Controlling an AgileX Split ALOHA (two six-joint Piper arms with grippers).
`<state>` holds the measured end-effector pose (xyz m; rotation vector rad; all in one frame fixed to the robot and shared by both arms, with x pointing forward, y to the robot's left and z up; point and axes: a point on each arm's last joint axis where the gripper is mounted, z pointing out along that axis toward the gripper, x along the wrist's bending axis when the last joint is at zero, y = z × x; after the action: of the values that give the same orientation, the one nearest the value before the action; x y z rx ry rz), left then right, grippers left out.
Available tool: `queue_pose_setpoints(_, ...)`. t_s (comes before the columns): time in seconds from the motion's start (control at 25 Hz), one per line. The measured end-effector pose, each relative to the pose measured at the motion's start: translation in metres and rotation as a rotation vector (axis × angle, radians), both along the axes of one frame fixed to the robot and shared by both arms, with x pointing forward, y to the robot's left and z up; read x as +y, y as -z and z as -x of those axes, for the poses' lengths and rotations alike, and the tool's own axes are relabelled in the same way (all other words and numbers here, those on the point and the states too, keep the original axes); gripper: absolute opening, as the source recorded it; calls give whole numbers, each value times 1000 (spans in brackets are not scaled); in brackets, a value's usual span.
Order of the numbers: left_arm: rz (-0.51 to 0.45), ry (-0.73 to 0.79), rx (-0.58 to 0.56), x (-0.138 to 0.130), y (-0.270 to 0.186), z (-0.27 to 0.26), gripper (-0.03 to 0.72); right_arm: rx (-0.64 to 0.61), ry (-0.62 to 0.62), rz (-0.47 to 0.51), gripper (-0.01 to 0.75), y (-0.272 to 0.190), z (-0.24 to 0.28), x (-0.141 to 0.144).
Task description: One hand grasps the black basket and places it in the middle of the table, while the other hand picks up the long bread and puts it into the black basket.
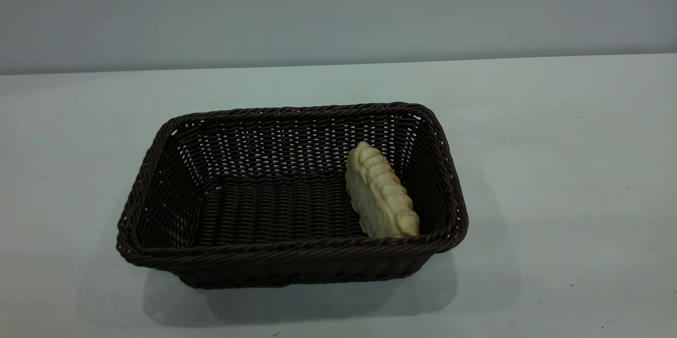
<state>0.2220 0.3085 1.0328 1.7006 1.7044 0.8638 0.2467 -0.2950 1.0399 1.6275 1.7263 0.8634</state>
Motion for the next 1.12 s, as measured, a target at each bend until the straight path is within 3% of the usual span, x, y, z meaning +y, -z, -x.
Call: queue_pose_setpoints(1.12, 16, 11, 1, -2, 0, 0, 531, 0, 0, -1, 401, 0, 0, 0)
